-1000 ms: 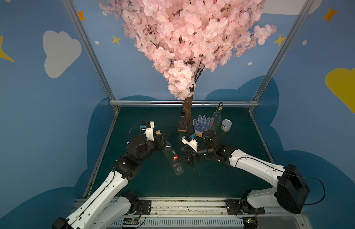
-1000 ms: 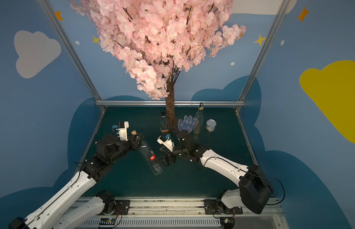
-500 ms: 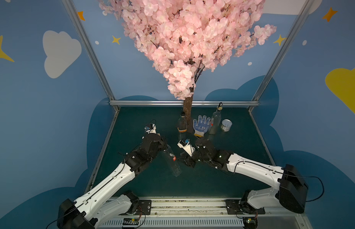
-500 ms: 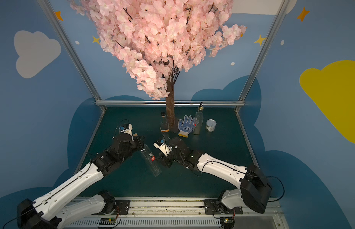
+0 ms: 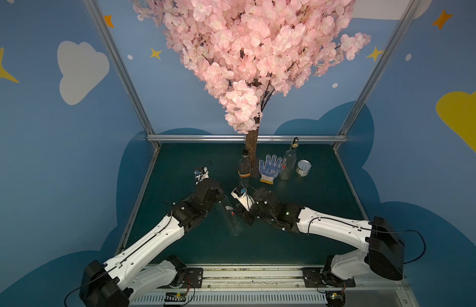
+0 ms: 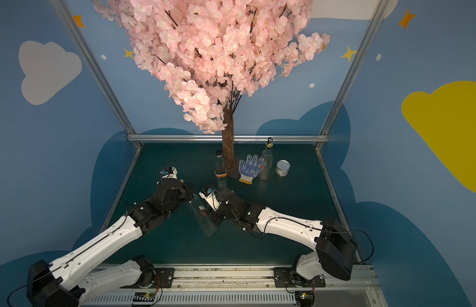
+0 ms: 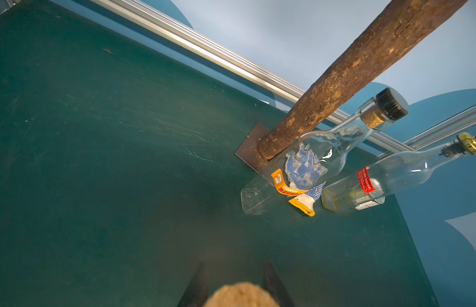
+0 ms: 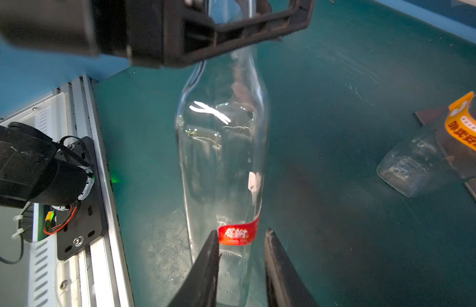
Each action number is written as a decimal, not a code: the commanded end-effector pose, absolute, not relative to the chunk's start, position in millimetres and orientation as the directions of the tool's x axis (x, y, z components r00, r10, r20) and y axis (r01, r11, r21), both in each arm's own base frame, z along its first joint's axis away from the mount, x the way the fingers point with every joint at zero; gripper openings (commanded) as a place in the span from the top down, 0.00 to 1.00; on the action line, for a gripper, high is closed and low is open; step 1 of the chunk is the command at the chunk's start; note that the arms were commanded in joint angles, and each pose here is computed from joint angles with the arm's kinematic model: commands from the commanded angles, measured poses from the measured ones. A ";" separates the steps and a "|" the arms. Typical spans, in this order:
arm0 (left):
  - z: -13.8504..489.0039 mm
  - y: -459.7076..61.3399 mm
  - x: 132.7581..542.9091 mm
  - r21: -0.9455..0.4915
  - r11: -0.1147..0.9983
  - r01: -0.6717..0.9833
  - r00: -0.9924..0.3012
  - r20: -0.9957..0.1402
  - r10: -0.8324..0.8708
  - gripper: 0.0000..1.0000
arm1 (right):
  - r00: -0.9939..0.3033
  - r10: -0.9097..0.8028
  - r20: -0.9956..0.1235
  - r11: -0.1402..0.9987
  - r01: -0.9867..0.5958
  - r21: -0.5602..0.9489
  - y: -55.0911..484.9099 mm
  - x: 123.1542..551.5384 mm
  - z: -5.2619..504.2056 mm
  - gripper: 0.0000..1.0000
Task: Remove the label from the bottle
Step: Pick up the bottle from the center of the board, then tear open the label from the bottle.
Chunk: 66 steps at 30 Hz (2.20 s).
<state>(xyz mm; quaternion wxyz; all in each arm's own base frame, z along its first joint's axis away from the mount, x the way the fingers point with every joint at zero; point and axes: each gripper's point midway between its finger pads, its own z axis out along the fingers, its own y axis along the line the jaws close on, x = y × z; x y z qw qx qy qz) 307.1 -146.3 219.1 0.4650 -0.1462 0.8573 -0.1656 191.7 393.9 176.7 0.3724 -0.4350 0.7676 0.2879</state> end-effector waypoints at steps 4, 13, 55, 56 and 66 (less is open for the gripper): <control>218.0 -141.8 310.5 -0.450 0.884 -0.127 -0.478 -0.753 -0.452 0.98 | -0.327 -0.441 -0.836 0.484 -0.871 0.086 407.7 196.9 181.0 0.67; 204.8 -135.0 306.6 -0.438 0.886 -0.152 -0.469 -0.757 -0.455 0.98 | -0.334 -0.467 -0.819 0.505 -0.861 0.063 407.7 194.7 166.4 0.65; 208.9 -133.5 301.6 -0.420 0.895 -0.148 -0.461 -0.772 -0.438 0.98 | -0.388 -0.537 -0.749 0.540 -0.840 0.048 415.7 185.8 137.9 0.73; 208.8 -133.5 301.4 -0.419 0.896 -0.147 -0.462 -0.772 -0.437 0.98 | -0.388 -0.540 -0.747 0.538 -0.841 0.048 415.6 185.0 137.5 0.72; 209.7 -135.5 302.1 -0.423 0.895 -0.140 -0.464 -0.771 -0.437 0.98 | -0.390 -0.550 -0.738 0.548 -0.836 0.032 415.9 184.0 134.1 0.73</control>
